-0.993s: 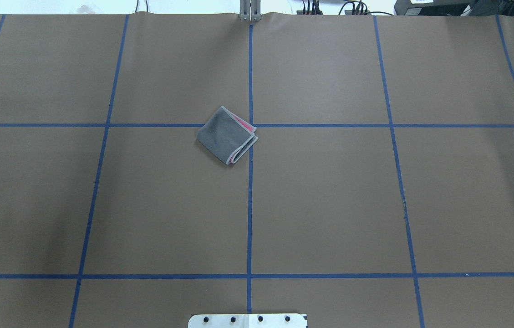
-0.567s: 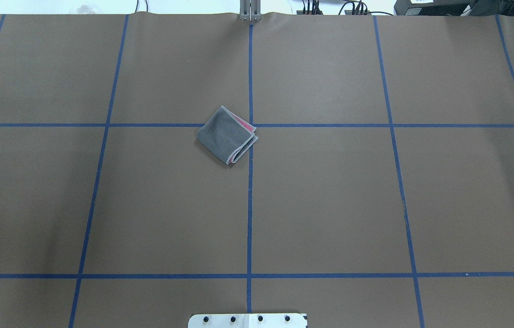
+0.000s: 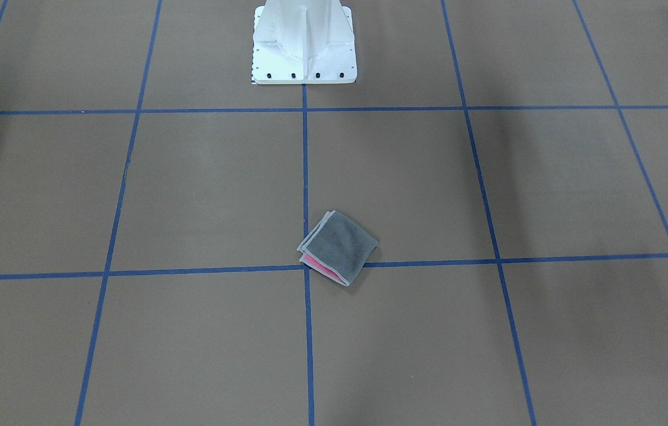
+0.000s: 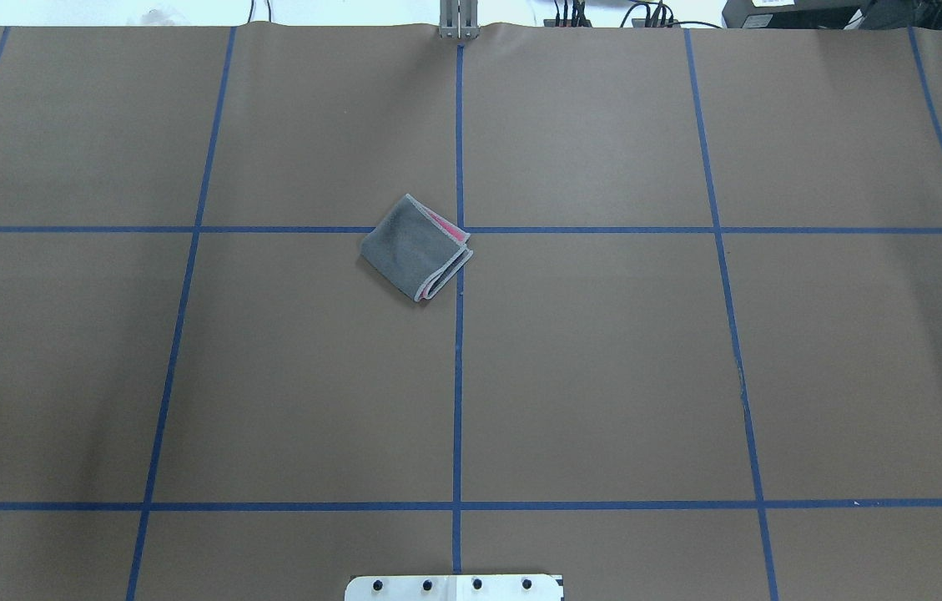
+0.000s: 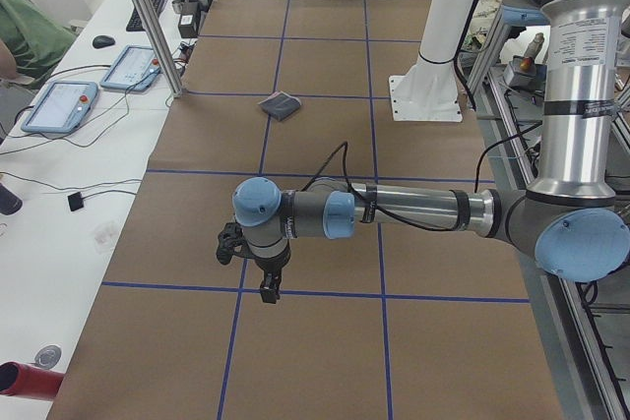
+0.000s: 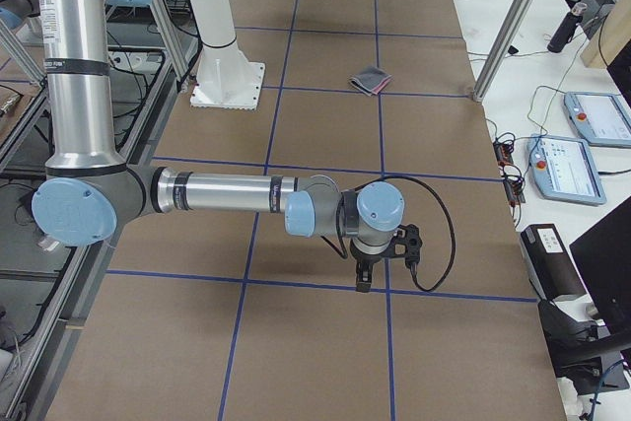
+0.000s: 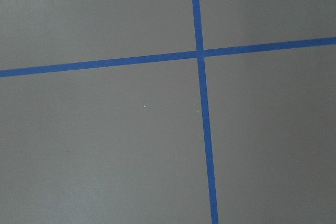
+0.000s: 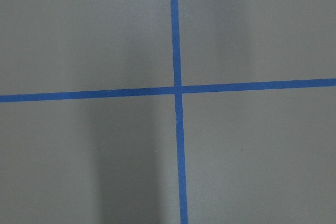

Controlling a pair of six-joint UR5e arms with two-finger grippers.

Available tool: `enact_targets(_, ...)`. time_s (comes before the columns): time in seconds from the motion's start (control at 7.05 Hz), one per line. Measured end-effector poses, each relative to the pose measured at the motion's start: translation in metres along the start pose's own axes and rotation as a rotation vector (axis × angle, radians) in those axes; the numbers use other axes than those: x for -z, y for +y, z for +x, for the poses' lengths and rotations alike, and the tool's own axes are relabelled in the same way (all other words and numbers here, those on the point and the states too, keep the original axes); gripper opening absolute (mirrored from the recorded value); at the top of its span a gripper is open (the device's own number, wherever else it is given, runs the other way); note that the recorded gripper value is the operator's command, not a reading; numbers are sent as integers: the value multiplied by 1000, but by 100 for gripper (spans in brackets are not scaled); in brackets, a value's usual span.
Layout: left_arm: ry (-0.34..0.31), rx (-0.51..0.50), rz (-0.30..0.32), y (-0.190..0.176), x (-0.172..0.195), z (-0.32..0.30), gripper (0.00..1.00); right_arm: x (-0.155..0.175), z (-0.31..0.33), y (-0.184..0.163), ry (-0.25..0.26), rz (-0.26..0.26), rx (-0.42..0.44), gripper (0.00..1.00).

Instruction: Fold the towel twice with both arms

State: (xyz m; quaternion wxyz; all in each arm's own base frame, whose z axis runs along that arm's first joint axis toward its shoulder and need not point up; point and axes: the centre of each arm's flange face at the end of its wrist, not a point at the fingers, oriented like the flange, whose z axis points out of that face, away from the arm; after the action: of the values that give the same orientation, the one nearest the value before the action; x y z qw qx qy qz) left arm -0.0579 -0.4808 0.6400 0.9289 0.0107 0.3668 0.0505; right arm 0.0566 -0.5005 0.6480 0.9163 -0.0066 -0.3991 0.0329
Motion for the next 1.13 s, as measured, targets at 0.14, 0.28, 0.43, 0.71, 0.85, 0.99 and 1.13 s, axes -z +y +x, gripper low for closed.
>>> enact_targets(0.14,-1,-2,2,-1,1,1,100,2,1,4,2,4,-1,100)
enact_targets(0.28,-2,-6,5,-3,2,2,100,4,1,11,3,8,0,100)
enact_targets(0.43,-2,-9,8,-5,4,3,100,6,-1,19,4,12,4,100)
enact_targets(0.71,-3,-11,10,-8,5,4,100,8,-1,30,4,13,5,100)
enact_targets(0.85,-3,-11,9,-8,4,4,100,8,-1,32,5,13,4,100)
enact_targets(0.99,-3,-10,8,-8,4,4,100,7,0,32,5,13,3,100)
enact_targets(1.13,-3,-10,8,-8,4,4,100,7,0,33,5,13,2,100)
